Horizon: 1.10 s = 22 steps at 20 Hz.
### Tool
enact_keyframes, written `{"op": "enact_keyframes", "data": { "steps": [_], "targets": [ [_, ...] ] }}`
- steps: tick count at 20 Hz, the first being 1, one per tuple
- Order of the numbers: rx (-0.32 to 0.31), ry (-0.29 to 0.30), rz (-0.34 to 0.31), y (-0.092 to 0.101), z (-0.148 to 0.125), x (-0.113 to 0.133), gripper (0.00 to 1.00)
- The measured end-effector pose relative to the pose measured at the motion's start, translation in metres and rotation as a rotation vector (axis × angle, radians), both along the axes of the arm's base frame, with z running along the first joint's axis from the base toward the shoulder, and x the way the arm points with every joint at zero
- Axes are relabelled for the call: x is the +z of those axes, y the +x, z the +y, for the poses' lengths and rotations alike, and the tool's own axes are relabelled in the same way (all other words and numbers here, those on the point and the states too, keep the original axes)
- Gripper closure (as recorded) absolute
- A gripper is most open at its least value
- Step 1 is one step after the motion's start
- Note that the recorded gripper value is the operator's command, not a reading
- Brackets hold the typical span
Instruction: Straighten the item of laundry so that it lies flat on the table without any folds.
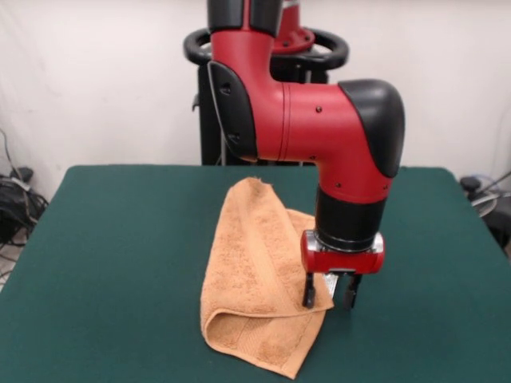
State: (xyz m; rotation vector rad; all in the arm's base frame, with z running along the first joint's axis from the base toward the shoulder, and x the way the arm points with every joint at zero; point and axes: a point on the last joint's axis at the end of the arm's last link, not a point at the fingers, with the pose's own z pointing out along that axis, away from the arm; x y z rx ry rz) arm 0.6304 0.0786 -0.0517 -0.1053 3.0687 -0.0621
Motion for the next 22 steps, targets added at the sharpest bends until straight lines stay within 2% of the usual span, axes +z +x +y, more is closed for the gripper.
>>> {"op": "enact_keyframes", "data": {
  "steps": [22],
  "targets": [
    [-0.025,-0.001,-0.008,0.004,-0.016,0.005,0.0]
  ]
}}
